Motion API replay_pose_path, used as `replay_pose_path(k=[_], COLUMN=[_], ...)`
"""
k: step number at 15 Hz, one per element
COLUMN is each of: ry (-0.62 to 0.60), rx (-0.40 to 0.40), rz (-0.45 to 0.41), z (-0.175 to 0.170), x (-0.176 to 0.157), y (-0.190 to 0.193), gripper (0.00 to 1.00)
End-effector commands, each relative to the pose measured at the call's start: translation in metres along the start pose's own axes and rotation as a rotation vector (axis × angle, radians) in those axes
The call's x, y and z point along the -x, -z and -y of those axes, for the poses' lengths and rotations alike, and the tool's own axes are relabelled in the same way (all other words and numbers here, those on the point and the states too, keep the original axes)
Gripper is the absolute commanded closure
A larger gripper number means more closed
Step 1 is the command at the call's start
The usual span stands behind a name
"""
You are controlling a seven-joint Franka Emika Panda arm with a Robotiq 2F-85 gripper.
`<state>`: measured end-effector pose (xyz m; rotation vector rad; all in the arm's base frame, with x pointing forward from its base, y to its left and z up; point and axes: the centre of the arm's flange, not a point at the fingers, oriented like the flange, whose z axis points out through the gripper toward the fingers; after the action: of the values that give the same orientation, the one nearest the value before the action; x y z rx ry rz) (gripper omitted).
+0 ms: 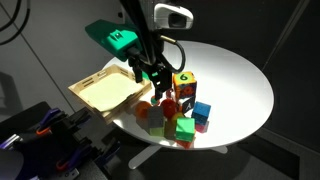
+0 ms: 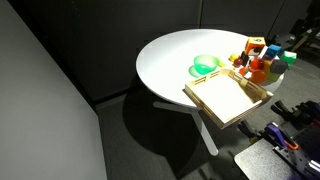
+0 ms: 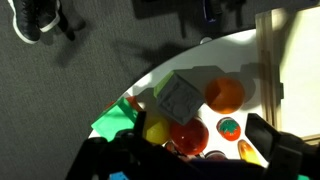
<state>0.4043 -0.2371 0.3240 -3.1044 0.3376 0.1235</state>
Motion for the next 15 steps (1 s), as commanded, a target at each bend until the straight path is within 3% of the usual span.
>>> replay_pose_path(k=[1,15], ry=[-0.002,0.008], rx=[0.006,0.052], rz=[0.001,0.006], z=[-0.003,-0.006], x=[-0.01,-0.056], y=[-0.005,-0.008], gripper=[0.0,0.0])
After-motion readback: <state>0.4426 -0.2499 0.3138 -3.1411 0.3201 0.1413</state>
